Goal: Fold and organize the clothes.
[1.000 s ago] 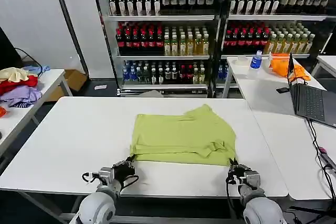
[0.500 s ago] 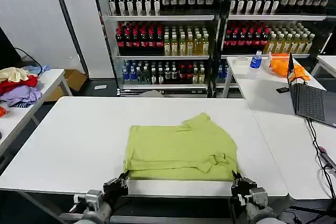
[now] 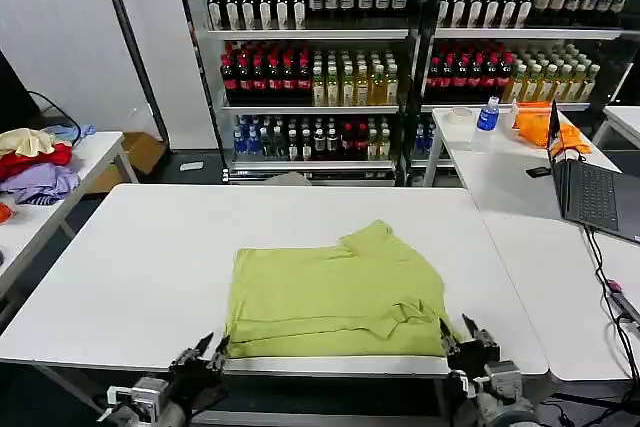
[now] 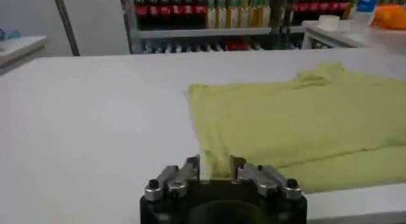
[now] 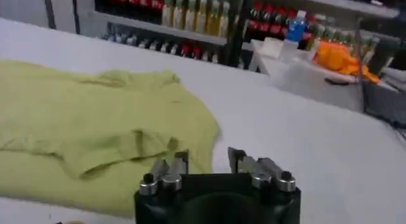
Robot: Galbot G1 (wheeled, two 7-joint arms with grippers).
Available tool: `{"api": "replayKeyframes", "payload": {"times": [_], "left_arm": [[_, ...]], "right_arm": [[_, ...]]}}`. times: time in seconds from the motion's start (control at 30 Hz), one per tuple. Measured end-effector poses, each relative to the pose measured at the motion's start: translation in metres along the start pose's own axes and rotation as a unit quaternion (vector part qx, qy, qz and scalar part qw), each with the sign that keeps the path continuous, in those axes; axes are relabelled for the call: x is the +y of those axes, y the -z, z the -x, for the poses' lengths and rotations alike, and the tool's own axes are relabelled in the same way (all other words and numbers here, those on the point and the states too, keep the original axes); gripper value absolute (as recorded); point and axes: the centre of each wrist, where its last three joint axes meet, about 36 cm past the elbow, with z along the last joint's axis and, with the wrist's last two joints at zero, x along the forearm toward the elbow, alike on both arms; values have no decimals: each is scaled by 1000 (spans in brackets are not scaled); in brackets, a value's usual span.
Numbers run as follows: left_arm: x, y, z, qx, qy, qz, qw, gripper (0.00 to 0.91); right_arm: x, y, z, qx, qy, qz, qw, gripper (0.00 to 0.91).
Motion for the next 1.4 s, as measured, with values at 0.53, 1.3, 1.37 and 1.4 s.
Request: {"api": "replayKeyframes", "payload": {"times": [0.53,1.3,1.37,1.4], "left_arm": [[40,49,98,-28,22,-5,999,907],[19,88,211,10,4,-1,1000,907],[16,86,215,15,-1,1,1000,907],[14,85,217,16,-3,2,1000,907]], "right_arm": [[14,46,127,-7,14,61,998,907],[47,112,275,49,31,88,994,907],[50,114,283,57,33,90,994,907],[51,115,287,60,33,92,993,907]]}}
